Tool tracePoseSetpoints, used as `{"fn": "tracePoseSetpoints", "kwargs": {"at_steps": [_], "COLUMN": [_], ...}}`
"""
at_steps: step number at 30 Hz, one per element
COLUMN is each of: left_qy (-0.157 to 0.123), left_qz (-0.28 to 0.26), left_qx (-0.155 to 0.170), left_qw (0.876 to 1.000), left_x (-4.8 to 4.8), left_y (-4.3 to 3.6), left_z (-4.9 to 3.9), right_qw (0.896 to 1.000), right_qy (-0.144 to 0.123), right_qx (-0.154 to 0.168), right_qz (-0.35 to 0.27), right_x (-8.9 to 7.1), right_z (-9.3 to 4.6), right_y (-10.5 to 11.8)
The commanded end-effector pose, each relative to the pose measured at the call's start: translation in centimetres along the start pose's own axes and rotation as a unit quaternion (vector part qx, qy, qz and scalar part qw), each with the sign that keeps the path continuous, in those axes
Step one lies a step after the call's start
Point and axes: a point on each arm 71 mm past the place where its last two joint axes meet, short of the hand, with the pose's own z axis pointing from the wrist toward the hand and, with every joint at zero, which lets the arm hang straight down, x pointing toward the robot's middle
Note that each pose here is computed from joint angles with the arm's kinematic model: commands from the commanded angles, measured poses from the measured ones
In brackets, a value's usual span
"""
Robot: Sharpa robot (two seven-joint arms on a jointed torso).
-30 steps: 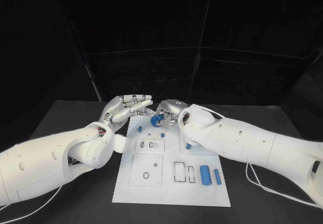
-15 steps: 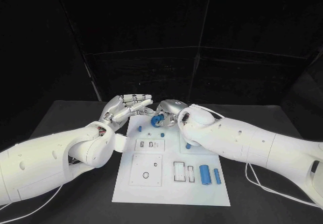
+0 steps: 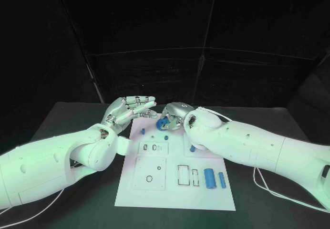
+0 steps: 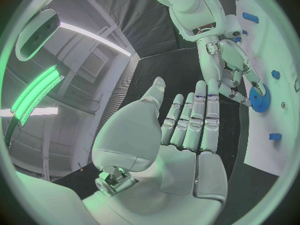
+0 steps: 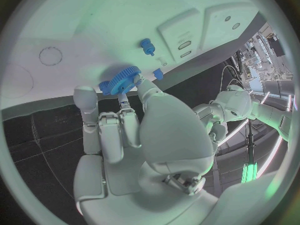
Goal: Assemble the parts on the task board
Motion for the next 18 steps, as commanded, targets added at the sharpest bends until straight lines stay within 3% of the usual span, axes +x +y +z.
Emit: {"fn": "tracePoseSetpoints", "kwargs": {"at_steps": [1,11,18], "left_qy": [0.009,0.010,0.011], "left_qz": [-0.001,-0.001,-0.002], "left_qx": [0.003,0.002,0.000], "left_qw": [1.000,1.000,1.000], "left_x": [0.26,0.33,0.32], "left_y": [-0.09,-0.02,0.00], "left_z": [0.10,0.20,0.18], "right_qw": [1.000,1.000,1.000], "right_qy": [-0.012,-0.021,-0.012], "right_qx": [0.003,0.004,0.008], "right_qz": [0.000,0.008,0.009], "right_x": [-0.29,-0.42,-0.28], "right_z": [0.03,0.07,0.07], "right_y": [0.01,-0.10,-0.18]}}
